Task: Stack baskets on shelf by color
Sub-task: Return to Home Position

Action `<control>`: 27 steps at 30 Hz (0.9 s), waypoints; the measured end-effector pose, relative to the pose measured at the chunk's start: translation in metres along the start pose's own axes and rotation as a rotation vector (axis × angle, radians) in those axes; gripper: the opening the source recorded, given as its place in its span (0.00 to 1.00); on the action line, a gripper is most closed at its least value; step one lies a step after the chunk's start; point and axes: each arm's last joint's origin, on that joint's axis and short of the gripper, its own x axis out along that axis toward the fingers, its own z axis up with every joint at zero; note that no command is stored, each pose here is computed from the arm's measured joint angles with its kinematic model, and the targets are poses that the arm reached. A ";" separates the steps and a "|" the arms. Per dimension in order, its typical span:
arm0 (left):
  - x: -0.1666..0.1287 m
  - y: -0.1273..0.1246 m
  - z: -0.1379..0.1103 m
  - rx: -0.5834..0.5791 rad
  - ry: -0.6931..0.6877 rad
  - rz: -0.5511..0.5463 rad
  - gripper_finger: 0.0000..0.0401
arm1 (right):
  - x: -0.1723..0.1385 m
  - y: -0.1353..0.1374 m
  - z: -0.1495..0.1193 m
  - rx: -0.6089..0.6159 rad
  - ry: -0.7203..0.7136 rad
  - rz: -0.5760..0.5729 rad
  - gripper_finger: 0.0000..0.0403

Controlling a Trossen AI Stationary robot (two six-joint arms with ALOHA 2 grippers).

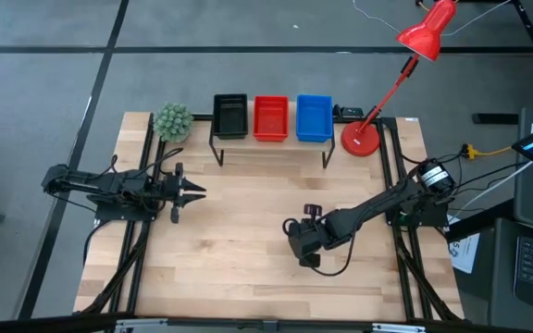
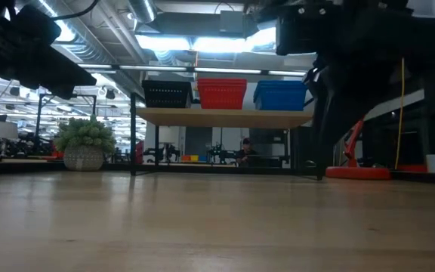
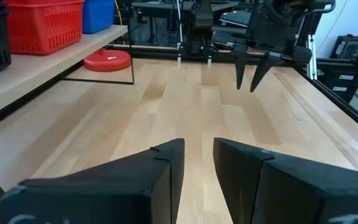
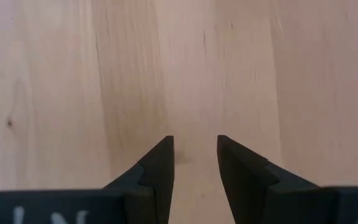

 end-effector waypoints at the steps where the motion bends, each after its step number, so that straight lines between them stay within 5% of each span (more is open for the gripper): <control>1: 0.000 0.000 0.000 0.000 0.000 0.000 0.19 | 0.000 0.000 0.000 -0.004 -0.003 0.001 0.30; 13: 0.000 0.000 0.000 0.000 -0.001 -0.001 0.19 | -0.023 -0.024 -0.022 0.049 -0.092 0.034 0.30; 27: 0.000 0.000 0.000 0.000 -0.001 -0.001 0.19 | -0.037 -0.057 -0.083 0.099 -0.492 0.224 0.30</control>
